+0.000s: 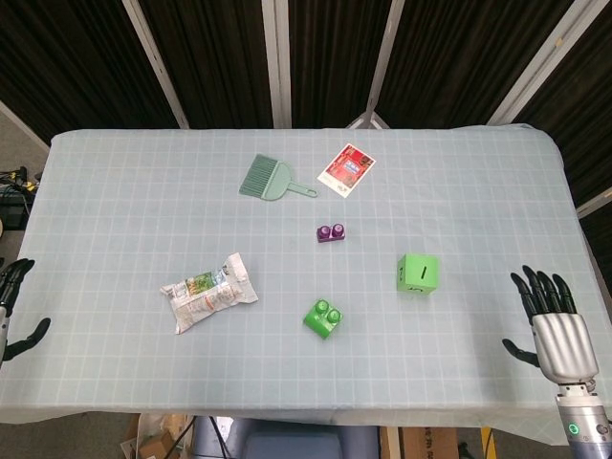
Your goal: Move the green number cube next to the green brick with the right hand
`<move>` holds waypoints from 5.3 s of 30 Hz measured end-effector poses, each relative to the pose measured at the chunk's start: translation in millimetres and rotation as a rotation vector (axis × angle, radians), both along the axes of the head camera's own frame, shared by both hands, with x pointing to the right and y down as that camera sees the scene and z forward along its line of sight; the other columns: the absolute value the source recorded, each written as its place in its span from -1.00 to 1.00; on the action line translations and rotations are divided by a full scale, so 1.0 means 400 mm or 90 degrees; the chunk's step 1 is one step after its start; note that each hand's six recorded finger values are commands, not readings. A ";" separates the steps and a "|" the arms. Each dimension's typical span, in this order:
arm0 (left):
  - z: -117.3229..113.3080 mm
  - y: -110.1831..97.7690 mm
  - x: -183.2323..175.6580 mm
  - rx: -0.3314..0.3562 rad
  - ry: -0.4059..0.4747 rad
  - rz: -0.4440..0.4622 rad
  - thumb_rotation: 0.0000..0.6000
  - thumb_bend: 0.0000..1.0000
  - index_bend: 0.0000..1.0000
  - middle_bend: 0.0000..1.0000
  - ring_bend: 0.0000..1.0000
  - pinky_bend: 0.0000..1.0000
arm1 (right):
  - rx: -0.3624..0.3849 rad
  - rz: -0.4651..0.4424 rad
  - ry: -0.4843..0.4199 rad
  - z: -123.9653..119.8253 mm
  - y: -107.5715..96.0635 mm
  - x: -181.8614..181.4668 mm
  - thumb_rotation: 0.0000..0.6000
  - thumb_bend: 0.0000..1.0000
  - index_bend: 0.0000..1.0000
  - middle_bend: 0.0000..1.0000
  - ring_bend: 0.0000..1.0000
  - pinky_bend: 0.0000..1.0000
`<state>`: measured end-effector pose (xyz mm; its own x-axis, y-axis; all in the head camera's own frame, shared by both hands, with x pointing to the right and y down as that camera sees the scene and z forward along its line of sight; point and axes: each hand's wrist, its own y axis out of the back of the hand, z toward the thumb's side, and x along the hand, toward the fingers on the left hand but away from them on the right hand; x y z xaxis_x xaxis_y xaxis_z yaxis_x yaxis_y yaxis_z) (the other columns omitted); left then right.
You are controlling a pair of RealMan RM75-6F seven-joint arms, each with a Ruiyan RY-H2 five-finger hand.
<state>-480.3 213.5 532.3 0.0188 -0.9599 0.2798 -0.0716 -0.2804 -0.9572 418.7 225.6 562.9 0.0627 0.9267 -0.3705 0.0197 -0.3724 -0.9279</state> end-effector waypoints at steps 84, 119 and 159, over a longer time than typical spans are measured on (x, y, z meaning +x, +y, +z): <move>0.037 -0.010 -0.004 -0.030 -0.021 -0.007 1.00 -0.33 -0.80 -0.81 -0.90 -0.67 | -0.451 -0.013 0.253 0.188 -0.288 -0.176 1.00 0.59 -0.79 0.68 0.68 0.48; 0.050 -0.015 -0.004 -0.037 -0.031 -0.008 1.00 -0.33 -0.80 -0.81 -0.90 -0.67 | -0.466 -0.072 0.254 0.243 -0.293 -0.294 1.00 0.59 -0.79 0.68 0.68 0.48; 0.047 -0.021 -0.015 -0.037 -0.025 -0.016 1.00 -0.33 -0.80 -0.81 -0.90 -0.67 | -0.451 -0.115 0.286 0.270 -0.337 -0.485 1.00 0.59 -0.77 0.68 0.68 0.48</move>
